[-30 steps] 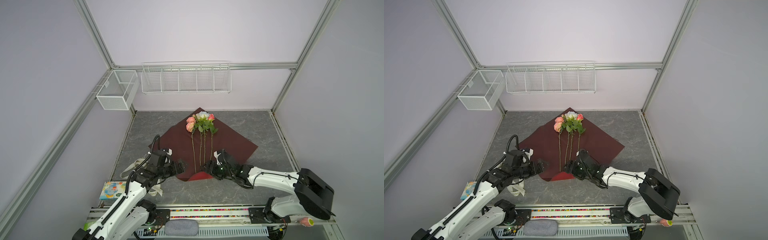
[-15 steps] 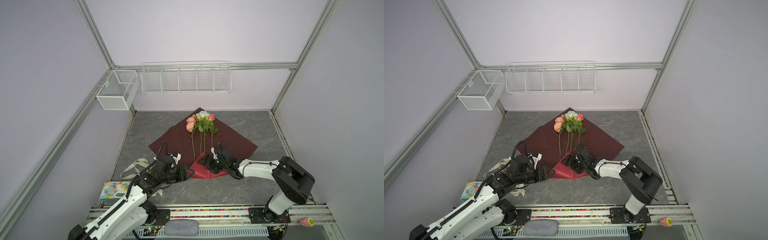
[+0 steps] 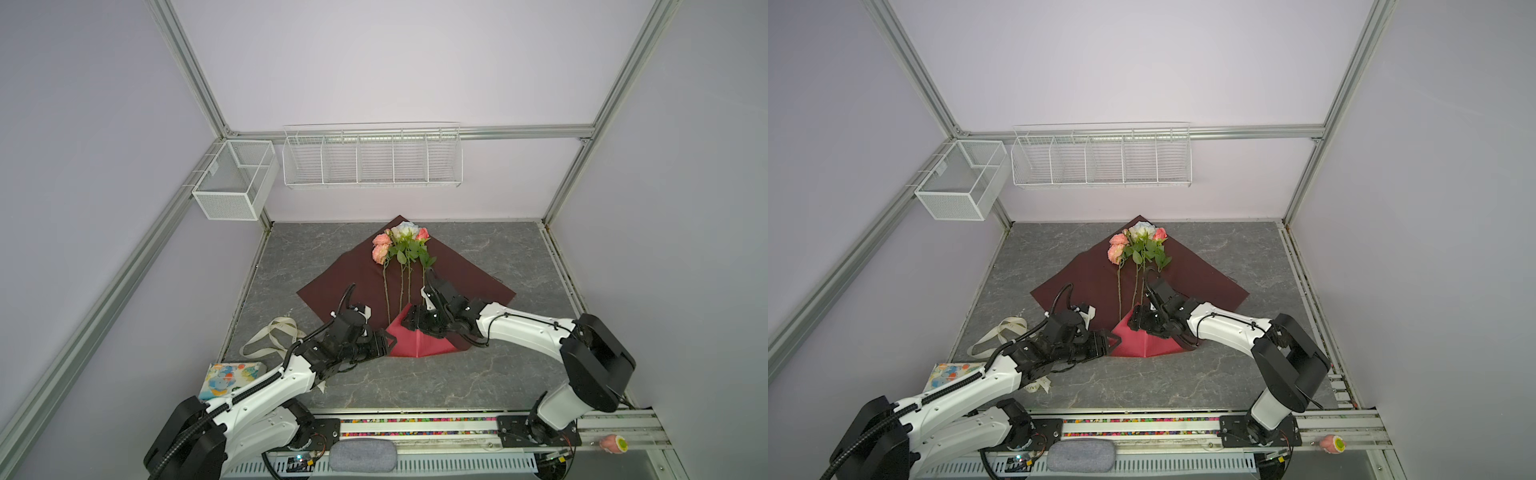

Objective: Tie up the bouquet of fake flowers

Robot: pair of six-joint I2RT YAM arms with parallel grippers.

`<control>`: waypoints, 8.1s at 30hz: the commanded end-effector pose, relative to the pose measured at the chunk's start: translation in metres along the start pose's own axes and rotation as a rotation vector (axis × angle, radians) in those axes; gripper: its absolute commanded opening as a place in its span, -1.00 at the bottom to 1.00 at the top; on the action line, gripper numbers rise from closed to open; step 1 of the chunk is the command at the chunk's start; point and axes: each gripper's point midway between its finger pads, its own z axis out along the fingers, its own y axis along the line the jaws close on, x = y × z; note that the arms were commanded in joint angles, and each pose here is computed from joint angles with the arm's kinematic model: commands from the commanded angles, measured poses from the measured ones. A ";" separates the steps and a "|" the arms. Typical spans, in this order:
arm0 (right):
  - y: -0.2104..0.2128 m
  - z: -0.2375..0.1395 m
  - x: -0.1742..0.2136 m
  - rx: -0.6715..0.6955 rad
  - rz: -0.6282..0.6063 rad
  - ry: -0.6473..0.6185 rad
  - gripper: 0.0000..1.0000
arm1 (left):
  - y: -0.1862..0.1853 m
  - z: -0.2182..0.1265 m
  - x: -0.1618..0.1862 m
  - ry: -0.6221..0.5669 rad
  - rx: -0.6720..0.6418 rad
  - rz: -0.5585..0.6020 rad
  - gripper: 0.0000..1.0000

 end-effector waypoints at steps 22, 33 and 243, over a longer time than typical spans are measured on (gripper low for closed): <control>-0.096 -0.038 0.056 0.578 -0.248 0.207 -0.17 | 0.052 0.028 0.001 0.071 -0.304 0.010 0.35; -0.126 -0.032 0.059 0.668 -0.239 0.208 -0.22 | 0.063 0.019 -0.005 0.057 -0.381 0.006 0.36; -0.004 0.029 0.022 0.060 0.006 -0.072 -0.17 | -0.015 0.065 -0.093 0.133 -0.055 -0.020 -0.22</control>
